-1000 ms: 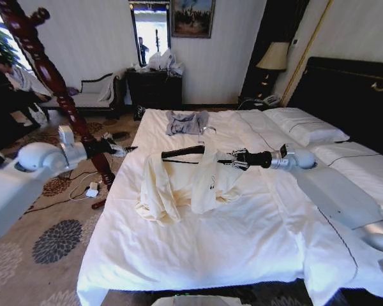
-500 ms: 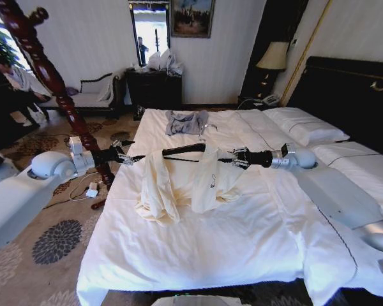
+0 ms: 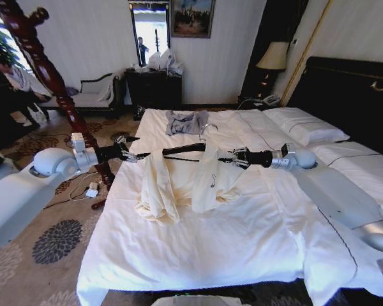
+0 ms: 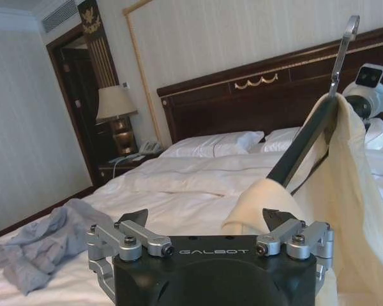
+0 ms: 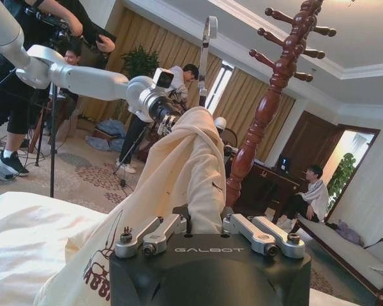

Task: Pick up the clothes from the bed and hang them on the clothes hanger.

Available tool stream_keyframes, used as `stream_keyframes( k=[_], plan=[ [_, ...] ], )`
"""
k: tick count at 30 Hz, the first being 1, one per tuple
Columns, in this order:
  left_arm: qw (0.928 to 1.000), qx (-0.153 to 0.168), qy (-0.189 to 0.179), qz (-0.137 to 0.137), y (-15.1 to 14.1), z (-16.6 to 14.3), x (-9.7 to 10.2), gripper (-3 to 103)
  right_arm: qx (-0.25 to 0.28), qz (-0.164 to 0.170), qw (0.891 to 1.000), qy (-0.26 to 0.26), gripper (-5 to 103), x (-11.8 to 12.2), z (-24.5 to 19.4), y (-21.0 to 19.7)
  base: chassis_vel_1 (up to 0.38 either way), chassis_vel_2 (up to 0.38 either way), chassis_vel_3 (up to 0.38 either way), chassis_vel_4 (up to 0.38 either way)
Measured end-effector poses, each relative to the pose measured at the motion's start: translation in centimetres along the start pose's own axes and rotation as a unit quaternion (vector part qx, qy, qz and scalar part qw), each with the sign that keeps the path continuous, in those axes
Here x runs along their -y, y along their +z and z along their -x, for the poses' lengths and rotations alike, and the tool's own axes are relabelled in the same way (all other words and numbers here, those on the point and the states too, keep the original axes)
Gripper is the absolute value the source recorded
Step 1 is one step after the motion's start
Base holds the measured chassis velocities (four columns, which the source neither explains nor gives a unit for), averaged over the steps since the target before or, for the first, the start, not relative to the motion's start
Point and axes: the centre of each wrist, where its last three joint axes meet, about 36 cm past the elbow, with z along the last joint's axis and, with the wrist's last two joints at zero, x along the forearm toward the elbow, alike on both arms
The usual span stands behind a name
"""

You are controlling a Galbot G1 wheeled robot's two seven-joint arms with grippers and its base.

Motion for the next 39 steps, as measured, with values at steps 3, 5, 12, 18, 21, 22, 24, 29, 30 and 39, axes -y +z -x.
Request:
stream_keyframes(
  k=[3, 5, 12, 18, 21, 22, 24, 29, 30, 39],
  plan=[
    [1.0000, 0.001, 0.001, -0.002, 0.1, 0.7, 0.0, 100, 0.003, 0.001, 1.000, -0.003, 19, -0.1, 0.5, 0.2, 0.000, 0.000, 0.000, 0.000],
    [1.0000, -0.005, -0.003, -0.003, 0.4, 1.1, 0.1, 100, 0.007, 0.003, 1.000, -0.005, 19, -0.2, 1.3, 0.5, 0.000, 0.000, 0.000, 0.000],
    [0.9999, -0.005, -0.009, -0.002, 0.0, 1.4, 0.0, 100, 0.013, 0.001, 1.000, -0.010, 19, 0.1, 2.2, 0.4, 0.000, 0.000, 0.000, 0.000],
    [1.0000, 0.005, -0.005, -0.003, -0.6, 2.0, 0.1, 100, 0.020, 0.000, 1.000, -0.015, 18, 0.2, 3.1, 0.5, 0.000, 0.000, 0.000, 0.000],
    [0.9999, 0.010, -0.004, -0.004, -0.9, 2.3, 0.1, 100, 0.024, 0.000, 1.000, -0.019, 17, 0.3, 3.7, 0.5, 0.000, 0.000, 0.000, 0.000],
    [0.9999, 0.010, -0.004, -0.004, -0.9, 2.3, 0.1, 100, 0.024, 0.000, 1.000, -0.019, 17, 0.3, 3.7, 0.5, 0.000, 0.000, 0.000, 0.000],
    [0.9999, 0.016, 0.002, -0.007, -1.0, 2.6, 0.3, 100, 0.026, -0.001, 0.999, -0.025, 17, 0.3, 4.2, 0.6, 0.000, 0.000, 0.000, 0.000],
    [0.9997, 0.023, 0.008, -0.004, -1.7, 2.4, 0.7, 100, 0.023, 0.001, 0.999, -0.026, 17, 0.2, 4.3, 0.8, 0.000, 0.000, 0.000, 0.000],
    [0.9997, 0.023, 0.008, -0.004, -1.7, 2.4, 0.7, 100, 0.023, 0.001, 0.999, -0.026, 17, 0.2, 4.3, 0.8, 0.000, 0.000, 0.000, 0.000],
    [0.9994, 0.030, 0.017, -0.004, -2.0, 3.8, 1.4, 100, 0.027, -0.002, 0.999, -0.031, 17, 0.9, 5.1, 0.1, 0.000, 0.000, 0.000, 0.000]
  ],
)
